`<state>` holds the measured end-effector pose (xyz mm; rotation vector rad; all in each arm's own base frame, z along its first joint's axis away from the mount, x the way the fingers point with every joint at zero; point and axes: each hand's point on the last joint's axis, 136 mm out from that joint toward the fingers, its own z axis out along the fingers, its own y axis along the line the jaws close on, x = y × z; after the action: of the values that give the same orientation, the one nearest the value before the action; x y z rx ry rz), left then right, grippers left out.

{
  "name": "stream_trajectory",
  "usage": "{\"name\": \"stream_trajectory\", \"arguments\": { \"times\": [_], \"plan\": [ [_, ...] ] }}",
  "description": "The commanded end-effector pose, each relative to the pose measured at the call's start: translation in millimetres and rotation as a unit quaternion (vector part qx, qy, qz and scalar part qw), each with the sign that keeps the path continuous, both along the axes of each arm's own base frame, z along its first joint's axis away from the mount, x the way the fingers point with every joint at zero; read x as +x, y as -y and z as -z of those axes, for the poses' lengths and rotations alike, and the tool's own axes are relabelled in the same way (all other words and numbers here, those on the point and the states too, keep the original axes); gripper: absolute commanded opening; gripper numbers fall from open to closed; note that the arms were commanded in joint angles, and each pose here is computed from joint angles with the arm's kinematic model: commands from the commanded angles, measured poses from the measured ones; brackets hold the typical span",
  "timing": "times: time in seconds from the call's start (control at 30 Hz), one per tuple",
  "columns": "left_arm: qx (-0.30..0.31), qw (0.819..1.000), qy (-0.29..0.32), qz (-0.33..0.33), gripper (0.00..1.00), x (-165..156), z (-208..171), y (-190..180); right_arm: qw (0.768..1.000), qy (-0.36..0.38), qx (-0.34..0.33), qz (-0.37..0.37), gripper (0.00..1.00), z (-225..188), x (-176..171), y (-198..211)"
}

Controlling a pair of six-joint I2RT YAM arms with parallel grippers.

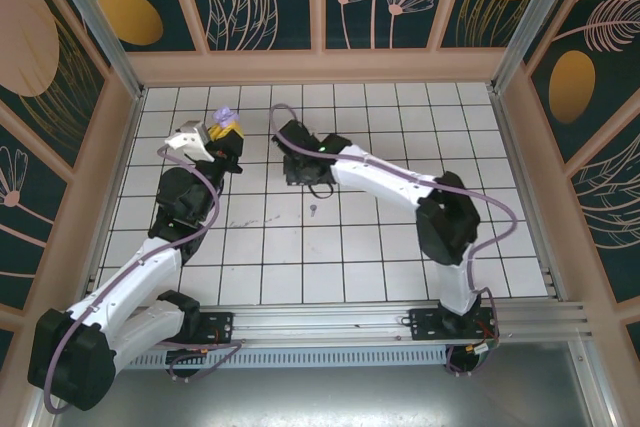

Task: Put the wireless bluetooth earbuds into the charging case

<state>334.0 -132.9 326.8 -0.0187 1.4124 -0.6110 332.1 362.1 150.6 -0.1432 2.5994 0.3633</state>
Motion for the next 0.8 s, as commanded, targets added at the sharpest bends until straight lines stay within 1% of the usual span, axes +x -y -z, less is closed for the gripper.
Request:
{"name": "stream_trajectory", "arguments": {
  "times": [0.0,0.2,0.3,0.4,0.57,0.67,0.77],
  "plan": [
    [0.037,0.995,0.058,0.066,0.0,-13,-9,23,0.999,0.047,0.012,0.019,0.2,-35,14,28],
    [0.063,0.98,0.109,0.155,0.0,-28,-1,53,0.993,0.1,0.046,0.047,0.2,-85,23,69],
    [0.071,0.971,0.142,0.182,0.0,-37,3,62,0.988,0.132,0.068,0.045,0.2,-111,21,81],
    [0.093,0.96,0.165,0.208,0.0,-44,8,74,0.982,0.163,0.093,0.03,0.2,-136,16,88],
    [0.14,0.935,0.205,0.252,0.0,-59,15,98,0.966,0.213,0.142,-0.027,0.21,-171,2,86],
    [0.161,0.922,0.23,0.267,0.0,-68,16,111,0.951,0.243,0.175,-0.08,0.21,-192,-13,78],
    [0.166,0.912,0.254,0.277,0.0,-76,13,119,0.931,0.27,0.207,-0.131,0.22,-209,-30,71]
  ]
}}
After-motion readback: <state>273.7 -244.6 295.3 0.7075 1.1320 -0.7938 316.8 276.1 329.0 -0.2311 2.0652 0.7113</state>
